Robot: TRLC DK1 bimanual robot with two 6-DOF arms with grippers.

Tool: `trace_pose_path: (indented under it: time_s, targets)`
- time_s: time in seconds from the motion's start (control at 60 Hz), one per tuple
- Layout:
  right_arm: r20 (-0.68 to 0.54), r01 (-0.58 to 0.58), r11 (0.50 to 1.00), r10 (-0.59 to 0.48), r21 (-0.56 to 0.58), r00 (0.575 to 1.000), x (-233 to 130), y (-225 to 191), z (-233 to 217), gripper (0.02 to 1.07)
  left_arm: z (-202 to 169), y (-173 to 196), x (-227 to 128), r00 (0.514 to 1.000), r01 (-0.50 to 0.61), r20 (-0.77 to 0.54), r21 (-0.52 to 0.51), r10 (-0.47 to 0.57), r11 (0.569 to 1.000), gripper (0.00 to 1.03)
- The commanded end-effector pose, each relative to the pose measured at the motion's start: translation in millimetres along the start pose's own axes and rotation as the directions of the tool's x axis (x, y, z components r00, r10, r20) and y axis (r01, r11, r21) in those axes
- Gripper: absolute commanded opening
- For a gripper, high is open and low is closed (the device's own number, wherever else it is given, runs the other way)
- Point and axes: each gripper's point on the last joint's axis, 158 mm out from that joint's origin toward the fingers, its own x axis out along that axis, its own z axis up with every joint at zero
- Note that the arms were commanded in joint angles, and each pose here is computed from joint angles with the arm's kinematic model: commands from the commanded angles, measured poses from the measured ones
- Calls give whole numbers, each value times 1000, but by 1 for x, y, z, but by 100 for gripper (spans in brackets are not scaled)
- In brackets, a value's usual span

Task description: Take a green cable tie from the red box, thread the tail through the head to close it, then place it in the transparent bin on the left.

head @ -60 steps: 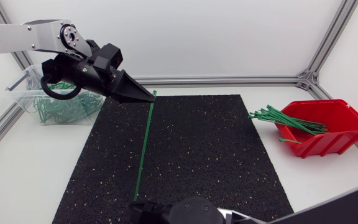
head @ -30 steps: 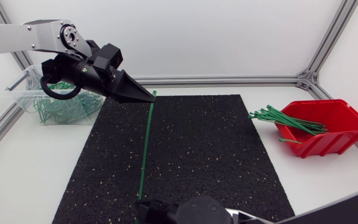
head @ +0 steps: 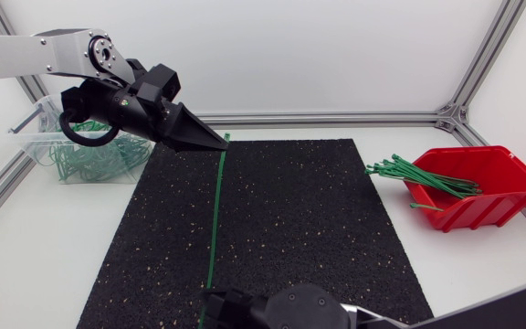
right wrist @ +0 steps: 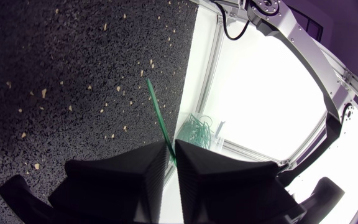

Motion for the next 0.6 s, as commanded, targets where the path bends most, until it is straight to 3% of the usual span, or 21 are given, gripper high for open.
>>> trace_pose_path:
  time_s: [0.0, 0.083, 0.367, 0.583]
  targets:
    - [-7, -2, 1000, 2, 13, 1000, -6, 3, -2, 14, 1, 0, 0, 1000, 7, -2, 7, -7, 1000, 3]
    - [-6, -8, 1000, 8, 13, 1000, -7, 6, -2, 8, 2, 0, 0, 1000, 8, -3, 9, -8, 1000, 3]
    - [-31, 36, 990, -32, 139, 999, -4, -14, -10, 8, -1, 0, -1, 1000, 7, -1, 22, -7, 1000, 3]
    - [-26, 43, 932, -36, 359, 999, -5, -30, -13, 8, -5, -11, -9, 1000, 5, 24, 85, -7, 996, 3]
